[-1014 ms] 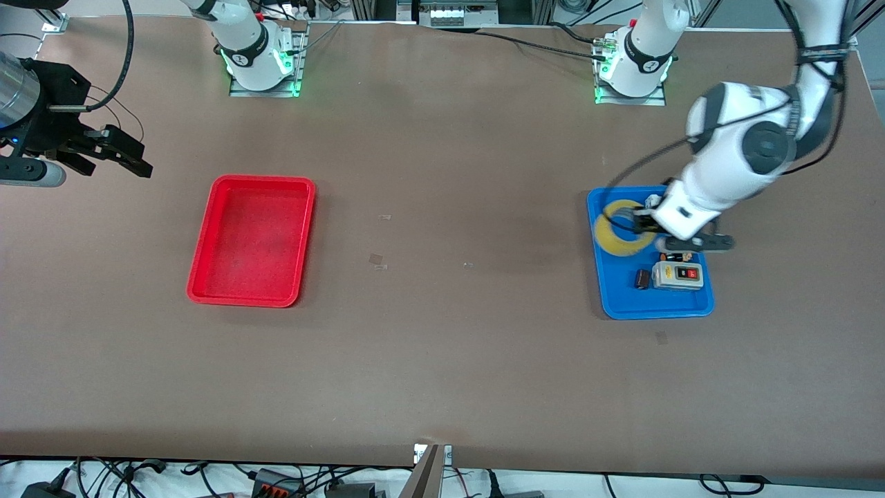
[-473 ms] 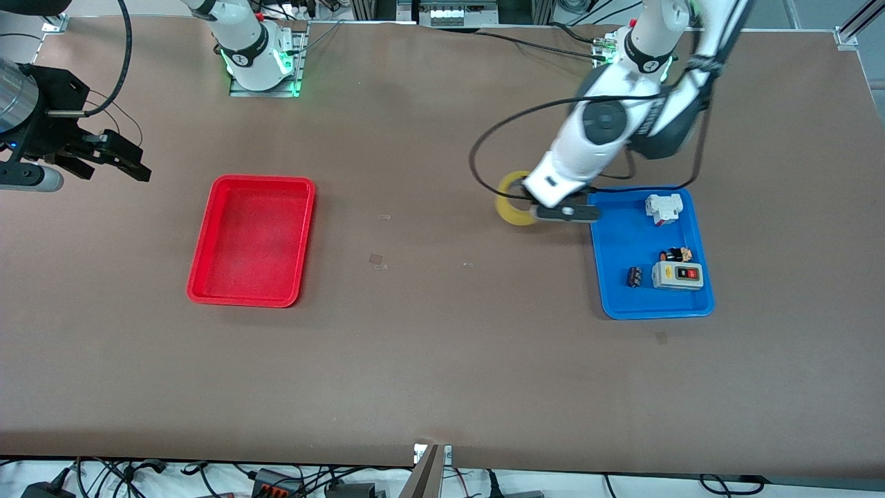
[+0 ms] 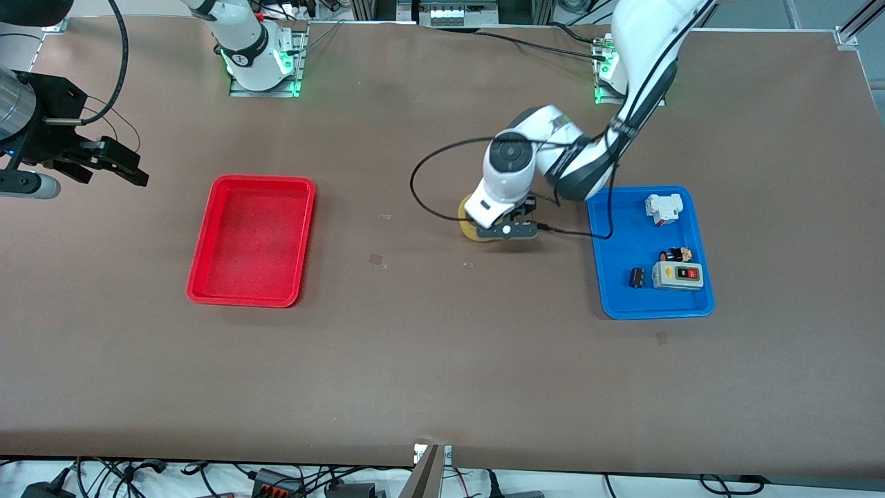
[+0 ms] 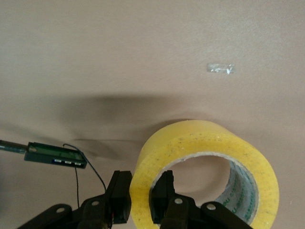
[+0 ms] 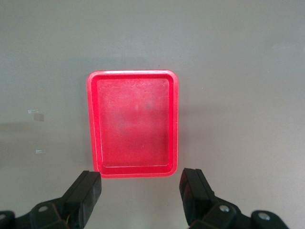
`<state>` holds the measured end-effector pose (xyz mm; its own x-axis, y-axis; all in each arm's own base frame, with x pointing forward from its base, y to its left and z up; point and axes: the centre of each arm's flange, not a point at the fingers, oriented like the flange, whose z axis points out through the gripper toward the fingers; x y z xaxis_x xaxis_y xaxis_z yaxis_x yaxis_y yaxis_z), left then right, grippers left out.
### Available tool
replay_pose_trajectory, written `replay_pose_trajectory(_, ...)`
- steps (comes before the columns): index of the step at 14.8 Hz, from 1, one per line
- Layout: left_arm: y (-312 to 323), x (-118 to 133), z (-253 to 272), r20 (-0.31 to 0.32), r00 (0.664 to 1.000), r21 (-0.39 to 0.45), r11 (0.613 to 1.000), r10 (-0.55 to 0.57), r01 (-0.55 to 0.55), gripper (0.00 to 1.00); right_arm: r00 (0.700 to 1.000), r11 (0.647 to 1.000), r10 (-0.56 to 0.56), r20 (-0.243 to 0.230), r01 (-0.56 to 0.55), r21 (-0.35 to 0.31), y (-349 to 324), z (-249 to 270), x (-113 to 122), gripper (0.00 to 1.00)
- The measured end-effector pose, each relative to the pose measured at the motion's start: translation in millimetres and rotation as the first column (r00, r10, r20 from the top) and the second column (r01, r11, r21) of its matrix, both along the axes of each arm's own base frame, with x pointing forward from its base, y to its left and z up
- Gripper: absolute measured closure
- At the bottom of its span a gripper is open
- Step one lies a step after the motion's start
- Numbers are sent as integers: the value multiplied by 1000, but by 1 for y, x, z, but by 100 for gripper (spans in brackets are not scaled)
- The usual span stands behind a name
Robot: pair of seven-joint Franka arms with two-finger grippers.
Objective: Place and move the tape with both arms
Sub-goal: 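Lift the tape roll and carry it toward the table middle, then set the tape down mid-table while the right gripper approaches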
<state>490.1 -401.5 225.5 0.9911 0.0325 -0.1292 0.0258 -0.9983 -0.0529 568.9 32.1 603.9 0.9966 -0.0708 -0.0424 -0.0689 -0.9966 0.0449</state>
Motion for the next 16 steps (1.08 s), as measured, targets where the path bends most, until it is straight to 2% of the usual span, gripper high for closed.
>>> replay_pose_trajectory(4,-14,8,-10,-5,1000,-21,1000,0,0,76,1000,1000,-7,0,7,0,-4,-1,1,1)
replay_pose_trajectory(7,-16,11,-7,0,1000,-25,1000,2,-2,48,1000,1000,-7,0,7,0,-4,-1,1,1)
replay_pose_trajectory(11,-14,20,2,15,1000,-32,999,16,-16,1,1000,1000,-6,1,6,0,-4,0,1,1)
replay_pose_trajectory(13,-1,34,19,24,999,-19,999,41,-41,0,1000,1000,-2,2,2,0,-1,0,1,1)
replay_pose_trajectory(16,37,60,72,54,994,10,996,92,-93,0,1000,1000,30,3,-30,6,20,-1,0,1)
